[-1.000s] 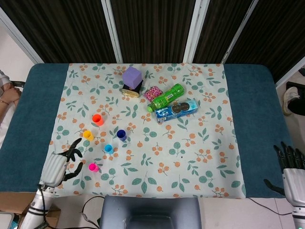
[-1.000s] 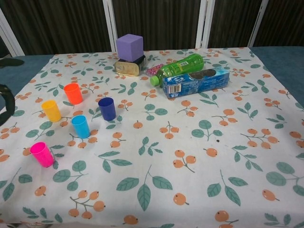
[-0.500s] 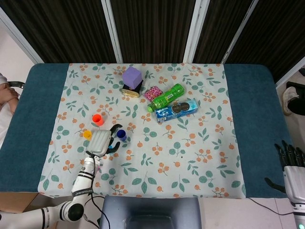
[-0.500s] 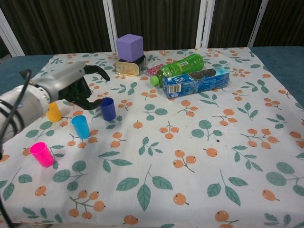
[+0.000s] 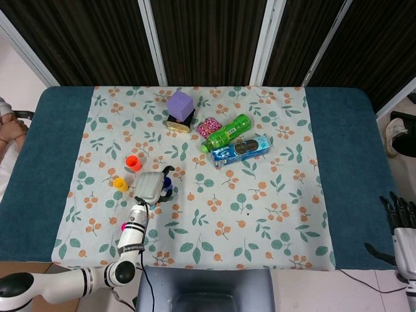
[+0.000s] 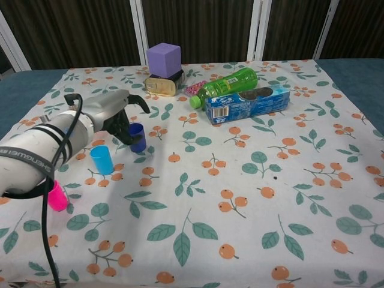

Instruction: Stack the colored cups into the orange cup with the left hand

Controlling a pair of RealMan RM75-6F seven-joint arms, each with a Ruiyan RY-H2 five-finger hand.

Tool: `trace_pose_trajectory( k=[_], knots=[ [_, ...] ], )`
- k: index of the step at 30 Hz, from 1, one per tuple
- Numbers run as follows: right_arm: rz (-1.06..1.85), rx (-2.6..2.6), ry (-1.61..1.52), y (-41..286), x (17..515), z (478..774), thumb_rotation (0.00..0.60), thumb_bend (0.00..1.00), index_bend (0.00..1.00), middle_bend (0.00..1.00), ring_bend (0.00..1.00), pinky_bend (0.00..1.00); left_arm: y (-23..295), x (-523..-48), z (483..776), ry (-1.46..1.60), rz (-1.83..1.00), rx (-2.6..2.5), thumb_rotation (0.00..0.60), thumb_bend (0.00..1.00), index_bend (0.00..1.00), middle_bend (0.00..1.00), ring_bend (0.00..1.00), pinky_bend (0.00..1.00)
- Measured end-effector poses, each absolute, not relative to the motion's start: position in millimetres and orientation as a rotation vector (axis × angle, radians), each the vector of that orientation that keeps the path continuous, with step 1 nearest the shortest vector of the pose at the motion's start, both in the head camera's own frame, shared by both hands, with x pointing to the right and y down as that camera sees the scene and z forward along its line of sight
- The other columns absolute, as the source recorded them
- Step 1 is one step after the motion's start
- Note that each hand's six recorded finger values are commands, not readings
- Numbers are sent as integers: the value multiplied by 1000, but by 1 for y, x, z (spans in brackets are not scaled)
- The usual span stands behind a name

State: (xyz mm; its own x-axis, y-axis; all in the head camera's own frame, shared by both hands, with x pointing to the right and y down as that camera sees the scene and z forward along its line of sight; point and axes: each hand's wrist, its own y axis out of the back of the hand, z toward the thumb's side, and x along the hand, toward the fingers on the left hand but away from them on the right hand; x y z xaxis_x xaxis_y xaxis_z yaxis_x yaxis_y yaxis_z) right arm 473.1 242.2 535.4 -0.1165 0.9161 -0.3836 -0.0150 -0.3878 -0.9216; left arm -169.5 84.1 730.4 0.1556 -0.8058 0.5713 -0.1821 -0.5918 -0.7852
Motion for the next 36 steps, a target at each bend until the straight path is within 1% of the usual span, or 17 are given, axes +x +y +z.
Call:
trace_pose_trajectory(
  k=[3, 8, 15, 21, 25, 28, 32, 36],
  knots=[
    [1599, -1411, -1052, 242, 473, 534, 600, 229, 0, 0, 0, 0, 85, -171, 734, 928, -1475, -1879, 600, 351, 287, 1000, 1000, 1000],
    [1598, -1419, -1052, 243, 473, 534, 600, 229, 0, 0, 0, 0, 83, -176, 738, 922, -1493, -1853, 600, 350, 361, 1000, 1000, 1000],
    [1596, -1434, -1049, 244, 473, 534, 600, 229, 0, 0, 0, 0, 82, -181, 743, 908, -1512, -1827, 600, 350, 417, 1000, 1000, 1000],
    [1595, -1436, -1052, 244, 473, 533, 600, 229, 0, 0, 0, 0, 78, -183, 741, 924, -1504, -1821, 600, 341, 508, 1000, 1000, 1000],
    [1596, -1437, -1052, 244, 474, 533, 600, 229, 0, 0, 0, 0, 70, -184, 733, 963, -1471, -1806, 600, 337, 526, 1000, 1000, 1000],
    [1595, -1439, -1052, 244, 474, 533, 600, 229, 0, 0, 0, 0, 58, -190, 721, 1003, -1448, -1778, 600, 337, 526, 1000, 1000, 1000],
    [1594, -1440, -1056, 244, 475, 531, 600, 229, 0, 0, 0, 0, 35, -209, 702, 1048, -1434, -1692, 600, 337, 526, 1000, 1000, 1000],
    [1593, -1442, -1055, 244, 475, 531, 600, 229, 0, 0, 0, 0, 19, -232, 691, 1076, -1457, -1620, 600, 340, 526, 1000, 1000, 1000]
  ],
)
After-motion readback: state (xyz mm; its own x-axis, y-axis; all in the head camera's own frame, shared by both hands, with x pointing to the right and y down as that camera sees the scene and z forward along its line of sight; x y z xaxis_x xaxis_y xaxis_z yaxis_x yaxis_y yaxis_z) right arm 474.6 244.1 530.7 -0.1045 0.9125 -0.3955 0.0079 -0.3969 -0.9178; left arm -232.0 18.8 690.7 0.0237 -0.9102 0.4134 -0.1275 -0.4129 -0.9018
